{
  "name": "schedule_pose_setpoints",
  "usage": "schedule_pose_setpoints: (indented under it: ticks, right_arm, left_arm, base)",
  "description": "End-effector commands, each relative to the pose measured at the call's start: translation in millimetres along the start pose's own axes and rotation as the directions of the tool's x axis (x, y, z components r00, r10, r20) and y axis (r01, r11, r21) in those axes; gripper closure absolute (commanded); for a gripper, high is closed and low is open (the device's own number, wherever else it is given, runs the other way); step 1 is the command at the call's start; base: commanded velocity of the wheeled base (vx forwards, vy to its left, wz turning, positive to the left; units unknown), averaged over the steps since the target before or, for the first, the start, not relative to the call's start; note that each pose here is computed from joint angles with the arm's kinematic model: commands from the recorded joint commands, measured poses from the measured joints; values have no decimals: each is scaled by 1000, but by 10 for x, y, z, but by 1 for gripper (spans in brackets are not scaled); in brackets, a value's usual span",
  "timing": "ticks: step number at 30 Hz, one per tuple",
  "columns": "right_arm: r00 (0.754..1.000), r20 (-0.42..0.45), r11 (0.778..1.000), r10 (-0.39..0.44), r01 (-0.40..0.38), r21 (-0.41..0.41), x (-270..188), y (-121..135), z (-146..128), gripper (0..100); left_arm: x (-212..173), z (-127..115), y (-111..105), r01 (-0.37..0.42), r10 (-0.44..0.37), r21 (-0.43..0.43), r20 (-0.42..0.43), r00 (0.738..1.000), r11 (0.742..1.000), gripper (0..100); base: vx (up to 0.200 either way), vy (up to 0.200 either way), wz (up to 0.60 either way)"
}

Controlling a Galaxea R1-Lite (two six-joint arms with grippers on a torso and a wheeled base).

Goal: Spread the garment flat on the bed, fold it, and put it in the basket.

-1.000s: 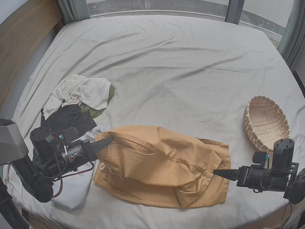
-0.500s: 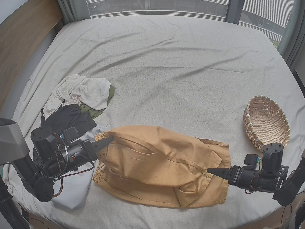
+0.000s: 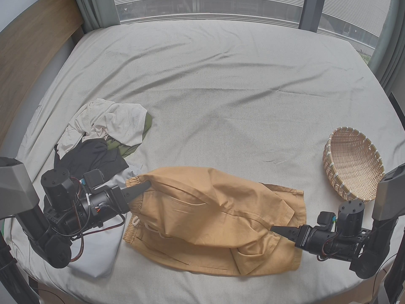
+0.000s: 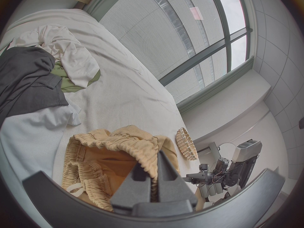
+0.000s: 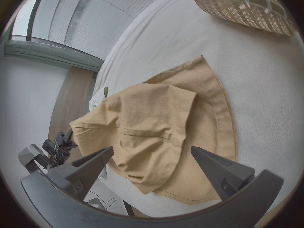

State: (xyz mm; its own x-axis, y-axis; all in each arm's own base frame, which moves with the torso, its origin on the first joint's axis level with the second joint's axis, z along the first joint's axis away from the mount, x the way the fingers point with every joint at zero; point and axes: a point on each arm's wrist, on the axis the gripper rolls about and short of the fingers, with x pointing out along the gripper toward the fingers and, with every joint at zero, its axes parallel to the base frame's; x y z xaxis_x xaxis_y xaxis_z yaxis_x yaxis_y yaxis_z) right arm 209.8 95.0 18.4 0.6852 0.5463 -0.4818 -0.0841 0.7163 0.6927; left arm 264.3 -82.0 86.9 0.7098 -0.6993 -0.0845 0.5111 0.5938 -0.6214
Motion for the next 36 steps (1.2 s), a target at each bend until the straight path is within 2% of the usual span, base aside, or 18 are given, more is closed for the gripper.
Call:
schedule_pose_setpoints:
  ticks: [1,15,21,22,31,36]
  right_arm:
    - [999,-23,1000,-27,27,11,37,-63,-39,0]
    - [999,-30,998,-31,32,48,219,-129,-53,0]
    - [1000,-2,999,-5,5,54,287,-91,10,0]
    - [1000,-2,999,-5,5,54,287,-91,10,100]
    - [1000,14,998,17,-18,58,321,-54,47,100]
    - [998,42,998,37,-39,54,172,19,92,100]
  left_arm:
    - [1,1,-1,1,-1,1,1,1000,1000,100]
    - [3,-1,-4,2,-2,1,0,1000,1000,100]
    - [5,-4,-7,5,-5,2,-1,1000,1000,100]
    - [5,-4,-7,5,-5,2,-1,1000,1000,100]
    - [7,0,-8,4,-4,3,1,1000,1000,100]
    - [10,-5,-8,5,-5,2,-2,1000,1000,100]
  base:
    - [0,0,0]
    - [0,0,0]
    - [0,0,0]
    - [0,0,0]
    - [0,0,0]
    - [0,0,0]
